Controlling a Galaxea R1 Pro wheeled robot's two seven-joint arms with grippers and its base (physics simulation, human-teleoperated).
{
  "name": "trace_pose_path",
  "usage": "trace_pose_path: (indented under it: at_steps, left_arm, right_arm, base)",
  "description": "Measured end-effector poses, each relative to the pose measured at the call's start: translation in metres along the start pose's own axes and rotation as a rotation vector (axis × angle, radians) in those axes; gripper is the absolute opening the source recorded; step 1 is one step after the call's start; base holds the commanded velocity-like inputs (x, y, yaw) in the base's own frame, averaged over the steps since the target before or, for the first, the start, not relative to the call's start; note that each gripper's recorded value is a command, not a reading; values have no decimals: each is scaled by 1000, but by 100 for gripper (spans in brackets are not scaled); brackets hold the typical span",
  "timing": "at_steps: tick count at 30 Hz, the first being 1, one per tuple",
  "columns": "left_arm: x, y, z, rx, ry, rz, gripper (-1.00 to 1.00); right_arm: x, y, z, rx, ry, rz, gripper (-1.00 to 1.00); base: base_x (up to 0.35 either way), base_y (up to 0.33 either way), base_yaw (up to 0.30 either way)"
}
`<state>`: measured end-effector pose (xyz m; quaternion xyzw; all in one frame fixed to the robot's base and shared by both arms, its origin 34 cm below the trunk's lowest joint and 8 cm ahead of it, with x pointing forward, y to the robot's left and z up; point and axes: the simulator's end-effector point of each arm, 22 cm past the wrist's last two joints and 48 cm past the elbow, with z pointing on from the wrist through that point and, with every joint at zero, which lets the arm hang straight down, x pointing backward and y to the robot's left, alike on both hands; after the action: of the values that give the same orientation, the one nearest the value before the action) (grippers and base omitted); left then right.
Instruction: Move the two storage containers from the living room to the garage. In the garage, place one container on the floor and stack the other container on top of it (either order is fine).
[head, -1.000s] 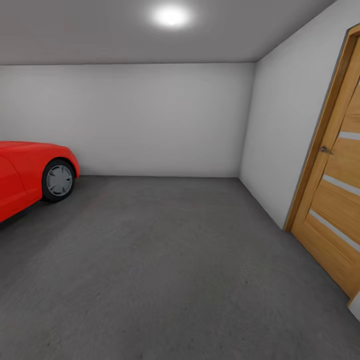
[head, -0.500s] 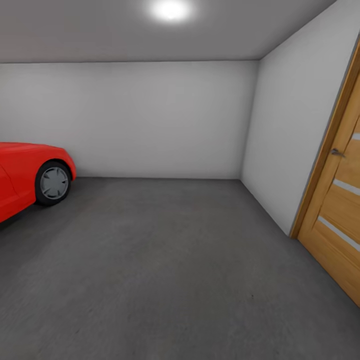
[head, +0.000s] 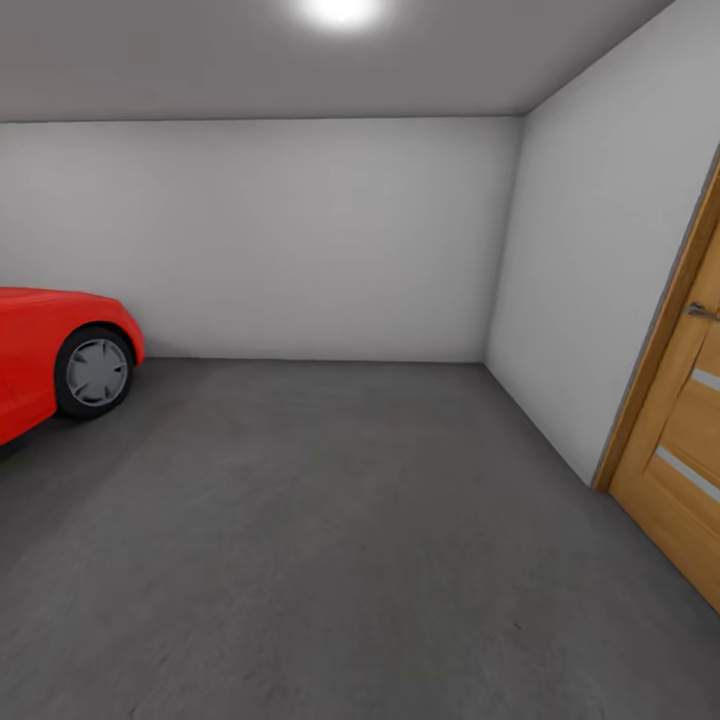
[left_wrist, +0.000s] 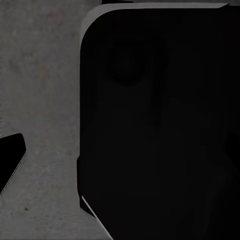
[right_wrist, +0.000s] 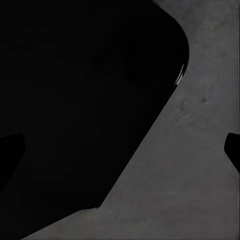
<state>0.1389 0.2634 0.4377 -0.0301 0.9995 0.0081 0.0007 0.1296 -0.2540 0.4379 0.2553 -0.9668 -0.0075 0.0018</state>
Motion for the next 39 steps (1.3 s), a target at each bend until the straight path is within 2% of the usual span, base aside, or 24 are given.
trace_pose_path:
  at_steps: [39]
  left_arm:
    - [0,0,0,-2,-1,-1,100]
  right_arm:
    - [-1,0,0,-1,-3,-4,100]
  base:
    - [324,0,-233]
